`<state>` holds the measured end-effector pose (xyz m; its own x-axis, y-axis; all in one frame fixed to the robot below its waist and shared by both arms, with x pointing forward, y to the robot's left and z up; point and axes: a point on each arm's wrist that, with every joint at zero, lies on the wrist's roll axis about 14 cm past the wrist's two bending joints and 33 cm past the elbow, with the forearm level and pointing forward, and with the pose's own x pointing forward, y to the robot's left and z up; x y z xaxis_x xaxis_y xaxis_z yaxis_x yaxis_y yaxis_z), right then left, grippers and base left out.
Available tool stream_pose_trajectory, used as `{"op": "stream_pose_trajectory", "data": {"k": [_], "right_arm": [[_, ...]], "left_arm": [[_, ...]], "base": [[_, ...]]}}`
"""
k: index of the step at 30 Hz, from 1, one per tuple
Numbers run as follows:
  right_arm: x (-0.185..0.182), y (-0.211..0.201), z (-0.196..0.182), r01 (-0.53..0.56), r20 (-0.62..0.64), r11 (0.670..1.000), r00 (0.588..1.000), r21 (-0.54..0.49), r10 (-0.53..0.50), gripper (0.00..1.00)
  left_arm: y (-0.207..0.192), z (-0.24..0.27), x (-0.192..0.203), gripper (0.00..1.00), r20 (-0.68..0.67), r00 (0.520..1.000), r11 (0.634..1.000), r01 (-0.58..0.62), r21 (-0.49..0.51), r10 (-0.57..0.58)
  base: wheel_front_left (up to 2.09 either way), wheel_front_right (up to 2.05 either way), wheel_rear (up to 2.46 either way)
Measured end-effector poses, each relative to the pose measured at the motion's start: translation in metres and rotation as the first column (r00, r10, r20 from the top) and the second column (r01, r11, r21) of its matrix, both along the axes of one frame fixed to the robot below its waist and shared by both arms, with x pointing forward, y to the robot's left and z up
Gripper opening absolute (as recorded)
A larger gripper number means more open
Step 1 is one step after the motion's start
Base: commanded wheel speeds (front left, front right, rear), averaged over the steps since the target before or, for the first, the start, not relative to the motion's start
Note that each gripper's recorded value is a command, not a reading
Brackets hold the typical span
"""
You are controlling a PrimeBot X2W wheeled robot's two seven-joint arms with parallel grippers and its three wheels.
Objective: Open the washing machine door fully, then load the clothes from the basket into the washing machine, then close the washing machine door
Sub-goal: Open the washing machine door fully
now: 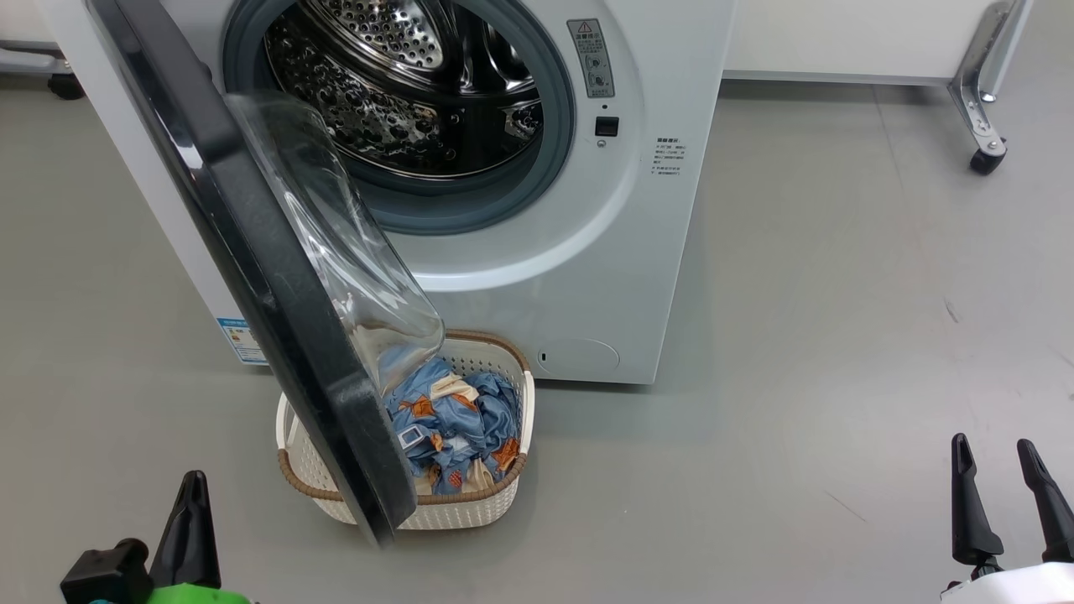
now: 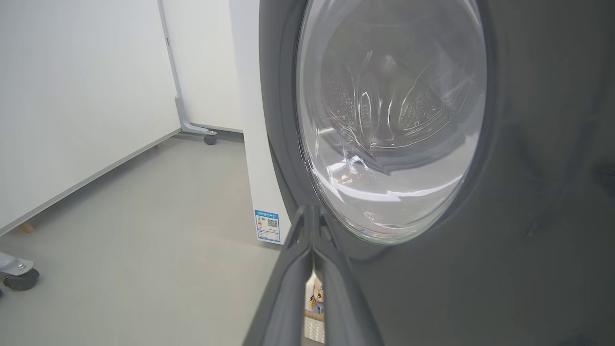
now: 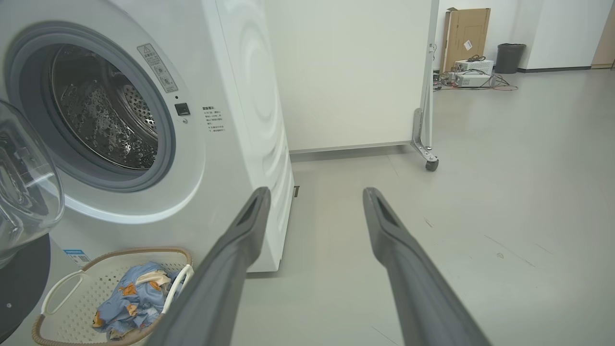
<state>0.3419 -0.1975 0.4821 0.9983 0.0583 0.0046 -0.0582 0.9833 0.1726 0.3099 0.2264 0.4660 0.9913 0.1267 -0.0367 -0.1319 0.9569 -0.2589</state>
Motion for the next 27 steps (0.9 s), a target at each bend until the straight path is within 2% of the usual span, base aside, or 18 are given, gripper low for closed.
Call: {"op": "stream_pose_trajectory", "data": {"k": [8,14,17,22,27], "right_arm": [[0.001,0.001,-0.001,-0.004,-0.004,1.000,1.000,0.000,0.004,1.00],[0.002,0.001,-0.001,-0.005,-0.005,1.000,1.000,-0.001,0.005,1.00],[0.003,0.002,-0.002,-0.009,-0.006,1.000,1.000,-0.002,0.009,1.00],[0.002,0.002,-0.005,-0.009,-0.016,1.000,1.000,-0.002,0.009,1.00],[0.004,0.009,-0.005,-0.023,-0.017,1.000,1.000,0.009,0.023,1.00]], "left_arm": [[0.022,0.006,-0.003,0.00,0.020,0.997,0.998,-0.069,0.006,0.069],[0.044,0.050,0.005,0.00,0.150,0.981,0.989,-0.134,0.057,0.125],[0.052,0.086,0.010,0.00,0.254,0.958,0.983,-0.163,0.087,0.136],[0.050,0.147,0.012,0.00,0.418,0.904,0.967,-0.182,0.177,0.093],[0.026,0.192,0.007,0.00,0.537,0.843,0.962,-0.153,0.228,0.007]], "base": [[0.00,0.00,0.00],[0.00,0.00,0.00],[0.00,0.00,0.00],[0.00,0.00,0.00],[0.00,0.00,0.00]]}}
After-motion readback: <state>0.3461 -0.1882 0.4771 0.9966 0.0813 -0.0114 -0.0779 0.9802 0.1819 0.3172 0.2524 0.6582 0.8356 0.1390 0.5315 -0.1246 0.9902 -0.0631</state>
